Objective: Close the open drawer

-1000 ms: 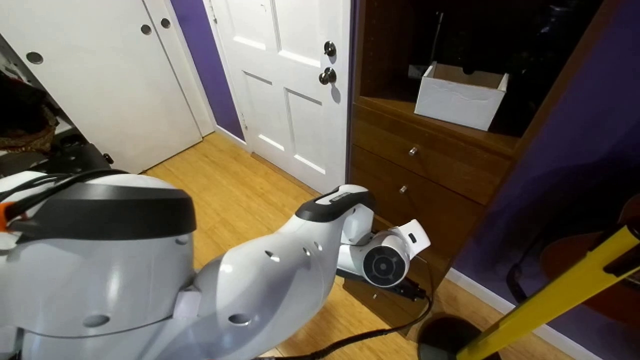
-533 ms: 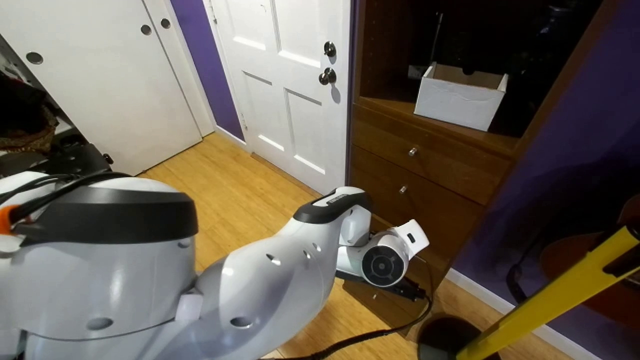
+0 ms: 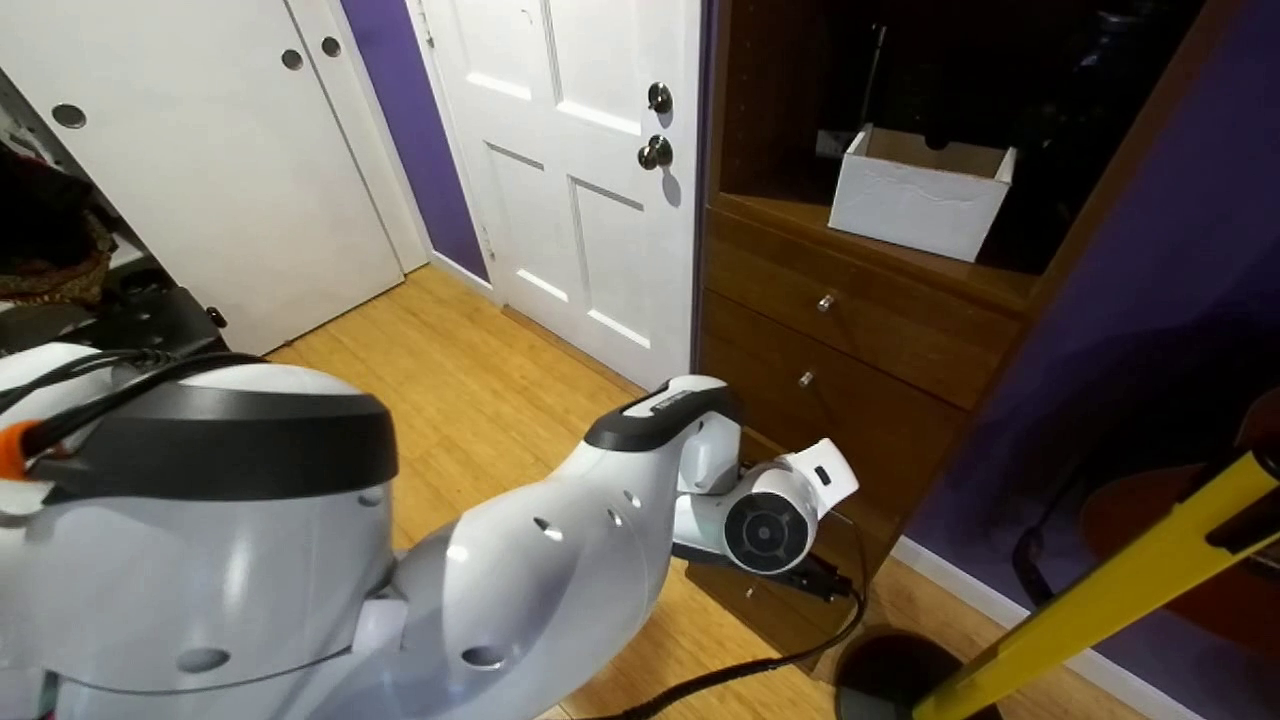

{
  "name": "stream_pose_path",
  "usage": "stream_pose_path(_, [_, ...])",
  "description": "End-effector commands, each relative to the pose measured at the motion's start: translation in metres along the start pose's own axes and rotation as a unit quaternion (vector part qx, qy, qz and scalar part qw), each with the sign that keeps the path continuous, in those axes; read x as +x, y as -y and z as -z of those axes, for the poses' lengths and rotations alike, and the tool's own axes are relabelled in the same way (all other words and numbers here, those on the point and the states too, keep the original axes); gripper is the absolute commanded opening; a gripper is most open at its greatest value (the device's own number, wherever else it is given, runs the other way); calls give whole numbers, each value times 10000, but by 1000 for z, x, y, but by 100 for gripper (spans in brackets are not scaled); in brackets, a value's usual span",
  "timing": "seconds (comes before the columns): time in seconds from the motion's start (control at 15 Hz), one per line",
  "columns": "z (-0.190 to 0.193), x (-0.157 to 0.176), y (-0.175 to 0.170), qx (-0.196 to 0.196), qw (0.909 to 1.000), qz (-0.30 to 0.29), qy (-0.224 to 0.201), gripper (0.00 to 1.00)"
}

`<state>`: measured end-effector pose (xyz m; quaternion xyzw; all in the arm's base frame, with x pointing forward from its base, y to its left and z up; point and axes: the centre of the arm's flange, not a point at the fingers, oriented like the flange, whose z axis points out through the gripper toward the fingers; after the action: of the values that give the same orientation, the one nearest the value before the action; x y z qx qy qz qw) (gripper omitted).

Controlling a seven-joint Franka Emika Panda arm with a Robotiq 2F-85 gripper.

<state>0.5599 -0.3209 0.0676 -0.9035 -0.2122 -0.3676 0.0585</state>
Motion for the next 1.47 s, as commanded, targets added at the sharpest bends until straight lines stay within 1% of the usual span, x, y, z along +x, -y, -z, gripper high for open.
stream_pose_path(0.0, [-24,10,-5,59,9990,-92,-427,0])
stream_pose_path(0.2, [-30,9,-6,119,9977,-209,-627,0])
stream_pose_path(0.27, [-34,13,-7,161,9965,-173,-805,0])
stream_pose_path(0.4, [-36,10,-11,91,9953,-178,-943,0])
stream_pose_path(0.53, [-36,6,-13,31,9957,-263,-885,0])
stream_pose_path(0.6, [-32,4,-11,-9,9968,-334,-724,0])
stream_pose_path(0.8, [-15,1,-3,-69,9982,-326,-491,0])
stream_pose_path(0.93, [-2,-1,2,-286,9985,-333,-328,2])
stream_pose_path(1.0, [2,-1,4,-394,9983,-344,-273,27])
stream_pose_path(1.07, [9,-2,7,-486,9978,-407,-175,27])
stream_pose_path(1.13, [14,-1,9,-631,9970,-426,-109,30])
stream_pose_path(1.2, [19,-1,10,-786,9960,-427,-64,36])
stream_pose_path(1.27, [26,1,11,-1034,9939,-391,-51,45])
stream_pose_path(1.4, [37,4,12,-1467,9885,-356,97,59])
